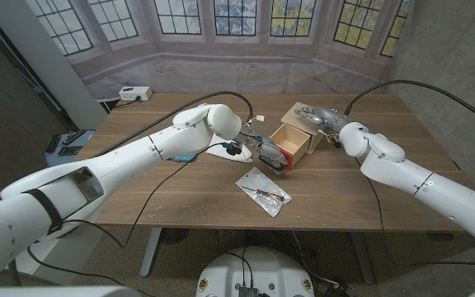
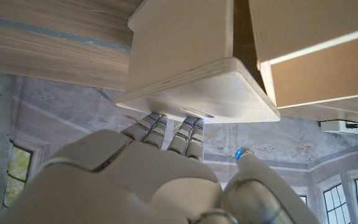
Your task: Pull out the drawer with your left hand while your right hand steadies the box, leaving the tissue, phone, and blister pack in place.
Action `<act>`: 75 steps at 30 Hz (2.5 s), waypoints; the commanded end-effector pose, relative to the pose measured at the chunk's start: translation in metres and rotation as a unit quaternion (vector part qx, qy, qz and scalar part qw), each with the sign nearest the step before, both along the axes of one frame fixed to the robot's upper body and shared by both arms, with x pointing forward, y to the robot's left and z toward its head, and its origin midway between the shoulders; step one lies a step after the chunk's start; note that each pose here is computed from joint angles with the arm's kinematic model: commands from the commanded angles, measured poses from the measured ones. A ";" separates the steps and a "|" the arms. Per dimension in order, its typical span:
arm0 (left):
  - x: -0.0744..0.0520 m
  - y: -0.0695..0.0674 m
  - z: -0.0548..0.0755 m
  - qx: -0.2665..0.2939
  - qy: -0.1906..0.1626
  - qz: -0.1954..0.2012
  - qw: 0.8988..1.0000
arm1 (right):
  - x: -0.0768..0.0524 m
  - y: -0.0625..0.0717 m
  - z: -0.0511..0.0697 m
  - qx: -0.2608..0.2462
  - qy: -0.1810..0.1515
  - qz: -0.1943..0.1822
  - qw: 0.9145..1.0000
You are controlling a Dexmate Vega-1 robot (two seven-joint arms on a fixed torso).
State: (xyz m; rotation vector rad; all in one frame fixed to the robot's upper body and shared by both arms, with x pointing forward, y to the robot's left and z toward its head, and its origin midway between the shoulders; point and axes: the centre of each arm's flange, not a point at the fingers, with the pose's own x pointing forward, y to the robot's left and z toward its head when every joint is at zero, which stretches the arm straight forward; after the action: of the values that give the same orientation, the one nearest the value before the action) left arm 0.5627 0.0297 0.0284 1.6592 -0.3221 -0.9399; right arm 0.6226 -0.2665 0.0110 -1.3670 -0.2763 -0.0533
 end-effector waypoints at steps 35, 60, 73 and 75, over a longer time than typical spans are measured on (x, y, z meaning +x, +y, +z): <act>-0.017 -0.002 0.006 -0.009 -0.007 -0.010 1.000 | 0.003 0.000 0.000 0.005 0.010 -0.013 1.000; -0.026 0.005 0.008 -0.014 -0.024 -0.016 0.999 | -0.004 0.005 -0.005 0.005 0.009 -0.011 1.000; -0.026 0.012 0.010 -0.016 -0.032 -0.016 0.999 | -0.005 0.012 -0.002 0.002 0.007 -0.010 1.000; -0.026 0.013 0.011 -0.017 -0.032 -0.016 0.999 | -0.006 0.014 -0.001 0.001 0.006 -0.009 1.000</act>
State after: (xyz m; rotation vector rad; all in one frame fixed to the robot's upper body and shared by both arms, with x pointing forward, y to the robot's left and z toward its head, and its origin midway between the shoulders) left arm 0.5374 0.0344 0.0363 1.6581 -0.3949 -0.9171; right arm 0.6186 -0.2594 0.0053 -1.3585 -0.2423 -0.0528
